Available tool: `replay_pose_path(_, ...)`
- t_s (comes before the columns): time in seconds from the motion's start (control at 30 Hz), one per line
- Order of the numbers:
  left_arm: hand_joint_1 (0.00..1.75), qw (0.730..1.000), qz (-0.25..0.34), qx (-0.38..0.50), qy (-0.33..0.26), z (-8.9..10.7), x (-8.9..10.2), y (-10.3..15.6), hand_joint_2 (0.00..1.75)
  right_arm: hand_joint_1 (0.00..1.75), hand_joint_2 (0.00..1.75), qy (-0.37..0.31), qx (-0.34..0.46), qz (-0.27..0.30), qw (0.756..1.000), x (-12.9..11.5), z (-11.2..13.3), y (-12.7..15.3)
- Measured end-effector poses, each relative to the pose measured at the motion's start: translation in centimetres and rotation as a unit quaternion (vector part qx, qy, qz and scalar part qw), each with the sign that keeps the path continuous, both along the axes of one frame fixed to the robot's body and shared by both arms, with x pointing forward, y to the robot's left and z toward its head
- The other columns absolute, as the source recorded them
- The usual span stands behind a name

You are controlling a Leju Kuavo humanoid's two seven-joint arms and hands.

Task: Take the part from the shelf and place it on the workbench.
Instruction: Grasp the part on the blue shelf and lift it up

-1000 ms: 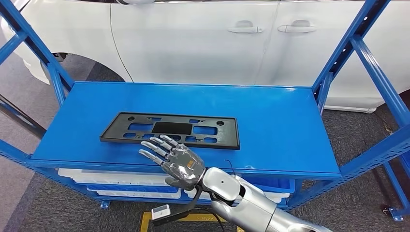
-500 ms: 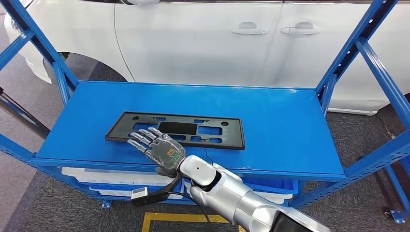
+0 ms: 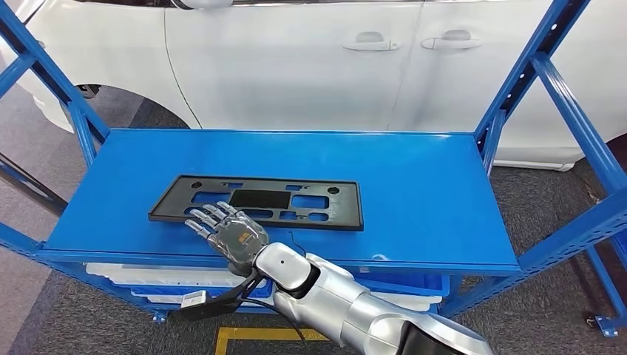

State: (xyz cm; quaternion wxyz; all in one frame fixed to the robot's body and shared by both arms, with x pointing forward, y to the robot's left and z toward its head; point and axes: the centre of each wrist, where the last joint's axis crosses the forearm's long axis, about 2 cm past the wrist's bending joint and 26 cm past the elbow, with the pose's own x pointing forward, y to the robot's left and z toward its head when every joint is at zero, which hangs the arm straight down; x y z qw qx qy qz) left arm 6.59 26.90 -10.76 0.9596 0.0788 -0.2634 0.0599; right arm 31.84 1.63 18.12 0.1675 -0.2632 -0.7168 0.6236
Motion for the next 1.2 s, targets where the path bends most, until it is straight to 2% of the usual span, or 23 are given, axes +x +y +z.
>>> replay_pose_path(0.27, 0.00, 1.000, -0.004, -0.001, 0.001, 0.0, 0.2, 0.1, 0.00, 0.00, 1.75, 0.010, -0.014, -0.064, 0.998, 2.3, -0.1, -1.4)
replay_pose_path(0.4, 0.00, 1.000, -0.007, -0.001, 0.000, 0.0, 0.2, 0.1, 0.00, 0.00, 1.75, 0.006, -0.030, -0.090, 0.995, 2.5, -1.0, -2.1)
replay_pose_path(0.6, 0.00, 1.000, -0.007, 0.001, -0.004, 0.1, 0.4, 0.1, 0.00, 0.00, 1.75, -0.016, -0.034, -0.116, 0.993, 2.7, -1.2, -2.3)
replay_pose_path(0.83, 0.00, 1.000, -0.006, 0.009, 0.000, 0.0, -0.1, 0.4, 0.00, 0.00, 1.75, -0.038, -0.053, -0.159, 0.985, 4.7, -1.2, -4.2)
replay_pose_path(1.07, 0.00, 1.000, -0.009, 0.011, 0.003, -0.1, -0.5, 0.5, 0.00, 0.00, 1.75, -0.039, -0.063, -0.179, 0.981, 5.1, -1.8, -5.1)
replay_pose_path(1.13, 0.00, 1.000, -0.014, 0.012, 0.003, -0.1, -0.4, 0.6, 0.00, 0.00, 1.75, -0.043, -0.067, -0.205, 0.976, 5.9, -1.8, -6.1)
replay_pose_path(1.2, 0.00, 1.000, -0.022, 0.014, 0.000, 0.0, -0.2, 0.7, 0.00, 0.00, 1.75, -0.042, -0.082, -0.253, 0.963, 7.6, -1.4, -8.5)
